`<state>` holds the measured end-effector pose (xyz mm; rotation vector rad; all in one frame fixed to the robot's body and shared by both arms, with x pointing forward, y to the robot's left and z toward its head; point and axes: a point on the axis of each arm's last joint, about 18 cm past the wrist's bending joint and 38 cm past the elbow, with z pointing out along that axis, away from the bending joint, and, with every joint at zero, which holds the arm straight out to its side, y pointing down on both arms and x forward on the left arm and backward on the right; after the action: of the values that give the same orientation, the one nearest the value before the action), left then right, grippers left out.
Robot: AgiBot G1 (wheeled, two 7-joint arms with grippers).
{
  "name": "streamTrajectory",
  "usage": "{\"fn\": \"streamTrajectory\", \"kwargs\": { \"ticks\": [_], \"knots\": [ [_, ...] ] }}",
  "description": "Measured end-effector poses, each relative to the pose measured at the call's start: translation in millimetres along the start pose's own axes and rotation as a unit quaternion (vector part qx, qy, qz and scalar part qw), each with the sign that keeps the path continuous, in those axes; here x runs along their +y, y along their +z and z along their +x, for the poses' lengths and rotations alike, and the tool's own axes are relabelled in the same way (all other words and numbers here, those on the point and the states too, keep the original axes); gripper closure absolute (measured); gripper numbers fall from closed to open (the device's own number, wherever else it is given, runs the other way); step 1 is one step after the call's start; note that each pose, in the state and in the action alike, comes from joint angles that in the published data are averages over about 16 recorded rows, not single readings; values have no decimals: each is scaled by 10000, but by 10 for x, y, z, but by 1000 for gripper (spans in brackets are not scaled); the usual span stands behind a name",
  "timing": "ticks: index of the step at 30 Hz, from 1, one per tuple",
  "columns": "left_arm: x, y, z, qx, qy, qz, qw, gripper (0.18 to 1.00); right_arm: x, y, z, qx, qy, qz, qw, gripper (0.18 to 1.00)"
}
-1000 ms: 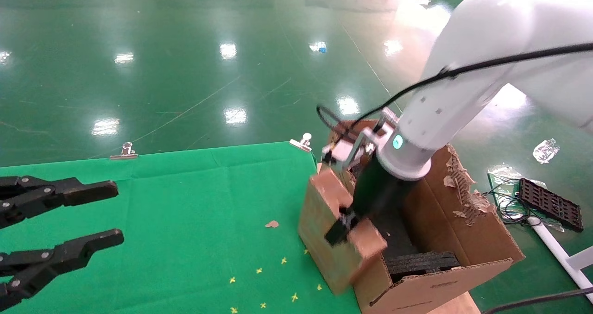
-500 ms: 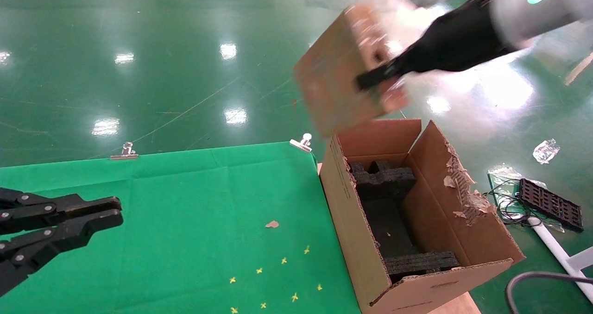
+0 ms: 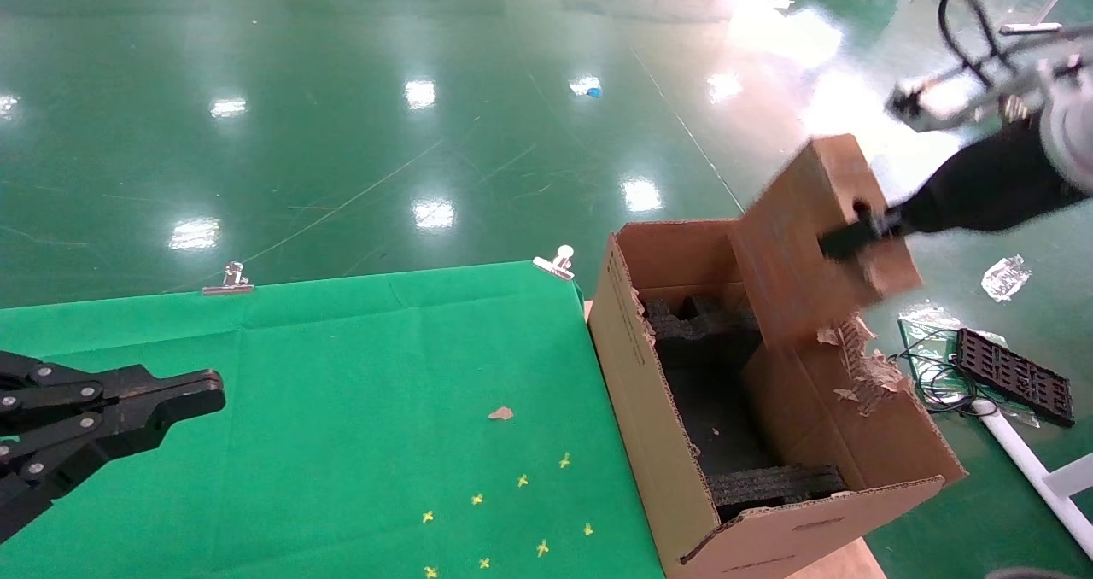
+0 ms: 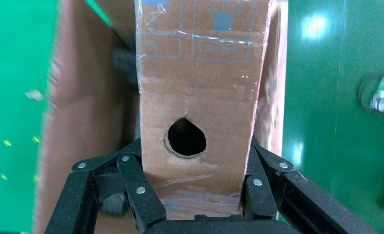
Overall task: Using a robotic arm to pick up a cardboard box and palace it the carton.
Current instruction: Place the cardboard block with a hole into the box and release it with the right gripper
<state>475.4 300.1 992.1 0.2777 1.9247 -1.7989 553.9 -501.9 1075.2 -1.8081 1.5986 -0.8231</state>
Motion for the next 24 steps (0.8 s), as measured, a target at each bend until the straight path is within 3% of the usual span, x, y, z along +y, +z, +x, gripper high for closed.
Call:
{"fn": "streamTrajectory", "kwargs": {
  "ticks": [12,24],
  "knots": [
    [0,0,0,0,0,0,10000,935,458,495,223,157,457,-830,9954,863],
    [0,0,0,0,0,0,10000,738,674,881,310,290,620,-1159,9909,864]
  ]
}}
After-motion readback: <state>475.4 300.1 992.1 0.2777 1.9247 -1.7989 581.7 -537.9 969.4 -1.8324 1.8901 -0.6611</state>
